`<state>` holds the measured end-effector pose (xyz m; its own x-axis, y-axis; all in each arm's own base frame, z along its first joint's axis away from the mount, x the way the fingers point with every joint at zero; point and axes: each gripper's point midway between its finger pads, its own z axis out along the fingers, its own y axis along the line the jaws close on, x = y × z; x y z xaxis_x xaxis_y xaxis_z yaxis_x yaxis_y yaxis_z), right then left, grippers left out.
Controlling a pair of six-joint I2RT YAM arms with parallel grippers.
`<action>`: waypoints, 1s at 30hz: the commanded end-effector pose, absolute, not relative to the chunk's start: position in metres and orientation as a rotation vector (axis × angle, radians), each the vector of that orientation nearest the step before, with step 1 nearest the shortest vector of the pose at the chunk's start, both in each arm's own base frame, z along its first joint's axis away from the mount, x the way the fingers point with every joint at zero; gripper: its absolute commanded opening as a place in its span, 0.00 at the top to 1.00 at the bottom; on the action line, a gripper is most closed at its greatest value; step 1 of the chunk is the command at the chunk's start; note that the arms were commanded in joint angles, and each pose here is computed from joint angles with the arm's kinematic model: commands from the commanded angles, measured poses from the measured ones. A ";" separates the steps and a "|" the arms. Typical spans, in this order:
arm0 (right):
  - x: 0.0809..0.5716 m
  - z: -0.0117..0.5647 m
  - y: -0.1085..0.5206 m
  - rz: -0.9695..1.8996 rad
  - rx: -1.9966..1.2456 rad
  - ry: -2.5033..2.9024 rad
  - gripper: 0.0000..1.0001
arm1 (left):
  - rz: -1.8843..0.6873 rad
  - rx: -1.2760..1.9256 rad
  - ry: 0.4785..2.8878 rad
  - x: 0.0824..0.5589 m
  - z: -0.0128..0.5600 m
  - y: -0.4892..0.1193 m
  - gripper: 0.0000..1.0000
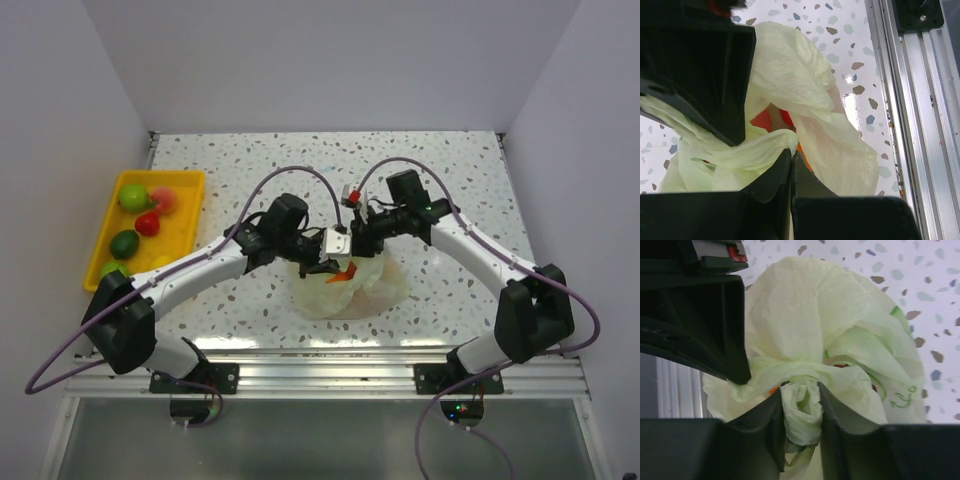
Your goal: Place the fake fruits into the plastic bag and tie a complex knot
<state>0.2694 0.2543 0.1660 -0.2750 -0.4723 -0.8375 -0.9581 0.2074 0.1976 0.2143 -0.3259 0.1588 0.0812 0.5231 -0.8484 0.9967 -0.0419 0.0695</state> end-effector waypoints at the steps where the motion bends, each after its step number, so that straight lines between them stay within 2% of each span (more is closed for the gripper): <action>1: 0.244 0.165 0.268 1.054 -1.467 1.794 0.74 | -0.922 1.636 1.481 0.217 0.178 -0.329 1.00; 3: 0.240 0.159 0.269 1.063 -1.476 1.809 0.83 | -0.925 1.602 1.509 0.225 0.179 -0.323 1.00; 4: 0.239 0.158 0.269 1.064 -1.474 1.818 0.93 | -0.932 1.593 1.507 0.227 0.181 -0.322 1.00; 5: 0.240 0.159 0.269 1.061 -1.472 1.820 1.00 | -0.923 1.590 1.508 0.230 0.181 -0.320 1.00; 8: 0.250 0.173 0.271 1.035 -1.414 1.827 1.00 | -0.881 1.574 1.505 0.241 0.185 -0.313 1.00; 11: 0.283 0.208 0.272 0.989 -1.180 1.834 1.00 | -0.783 1.563 1.469 0.259 0.199 -0.312 1.00; 15: 0.322 0.253 0.261 1.125 -0.671 1.974 1.00 | -0.645 1.520 1.401 0.292 0.231 -0.314 1.00; 17: 0.332 0.273 0.254 1.158 -0.545 1.951 1.00 | -0.608 1.496 1.352 0.305 0.257 -0.319 1.00; 22: 0.330 0.312 0.247 1.257 -0.267 1.950 1.00 | -0.598 1.479 1.261 0.320 0.304 -0.332 1.00; 30: 0.302 0.355 0.228 1.335 0.035 1.938 1.00 | -0.680 1.505 1.140 0.301 0.343 -0.339 1.00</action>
